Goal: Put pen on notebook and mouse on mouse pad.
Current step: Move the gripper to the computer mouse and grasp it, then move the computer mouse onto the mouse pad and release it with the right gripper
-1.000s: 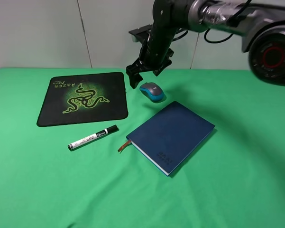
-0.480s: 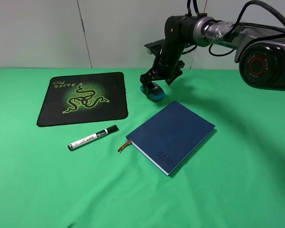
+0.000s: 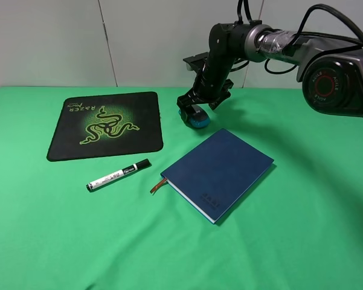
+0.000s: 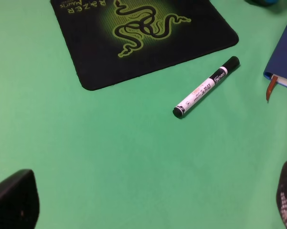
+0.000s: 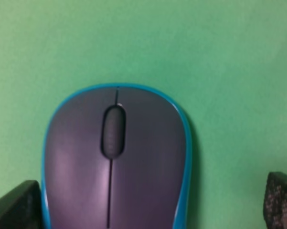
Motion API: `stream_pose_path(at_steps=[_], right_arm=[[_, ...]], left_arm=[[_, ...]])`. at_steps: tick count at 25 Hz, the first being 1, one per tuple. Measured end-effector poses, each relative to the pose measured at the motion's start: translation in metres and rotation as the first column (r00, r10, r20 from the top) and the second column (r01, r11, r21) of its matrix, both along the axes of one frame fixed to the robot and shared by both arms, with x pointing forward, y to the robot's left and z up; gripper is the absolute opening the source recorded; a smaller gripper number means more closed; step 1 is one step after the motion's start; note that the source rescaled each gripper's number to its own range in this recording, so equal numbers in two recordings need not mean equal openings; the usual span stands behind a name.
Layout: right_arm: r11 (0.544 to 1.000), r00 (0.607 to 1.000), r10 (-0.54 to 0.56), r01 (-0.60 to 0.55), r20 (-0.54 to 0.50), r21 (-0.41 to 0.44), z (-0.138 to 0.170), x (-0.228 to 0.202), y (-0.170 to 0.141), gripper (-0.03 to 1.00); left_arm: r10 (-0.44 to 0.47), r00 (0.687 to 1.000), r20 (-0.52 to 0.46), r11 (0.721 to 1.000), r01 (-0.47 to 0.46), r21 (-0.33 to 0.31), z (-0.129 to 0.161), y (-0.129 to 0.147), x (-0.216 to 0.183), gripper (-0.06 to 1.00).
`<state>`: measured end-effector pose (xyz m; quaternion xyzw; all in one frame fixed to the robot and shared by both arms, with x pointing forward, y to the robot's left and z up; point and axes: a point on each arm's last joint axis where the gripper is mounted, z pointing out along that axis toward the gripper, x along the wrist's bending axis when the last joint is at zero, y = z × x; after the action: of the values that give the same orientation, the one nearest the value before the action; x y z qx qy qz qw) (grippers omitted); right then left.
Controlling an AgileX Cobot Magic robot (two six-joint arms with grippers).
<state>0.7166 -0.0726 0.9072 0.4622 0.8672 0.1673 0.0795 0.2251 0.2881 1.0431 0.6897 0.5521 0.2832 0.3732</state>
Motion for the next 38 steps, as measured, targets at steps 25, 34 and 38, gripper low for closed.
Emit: stream_pose_path(at_steps=[25, 34, 38], right_arm=[[0.999, 0.998, 0.037, -0.037, -0.047, 0.003, -0.0013, -0.0048, 0.0011, 0.05], [0.999, 0.999, 0.035, -0.035, -0.039, 0.006, -0.0011, -0.0039, 0.0009, 0.00], [0.999, 0.997, 0.042, -0.042, -0.064, -0.004, 0.0054, -0.0064, 0.0006, 0.00]], left_arm=[[0.000, 1.000, 0.000, 1.000, 0.000, 0.000, 0.0000, 0.0000, 0.0000, 1.00], [0.000, 1.000, 0.000, 1.000, 0.000, 0.000, 0.0000, 0.0000, 0.0000, 1.00], [0.000, 1.000, 0.000, 1.000, 0.000, 0.000, 0.0000, 0.0000, 0.0000, 1.00]])
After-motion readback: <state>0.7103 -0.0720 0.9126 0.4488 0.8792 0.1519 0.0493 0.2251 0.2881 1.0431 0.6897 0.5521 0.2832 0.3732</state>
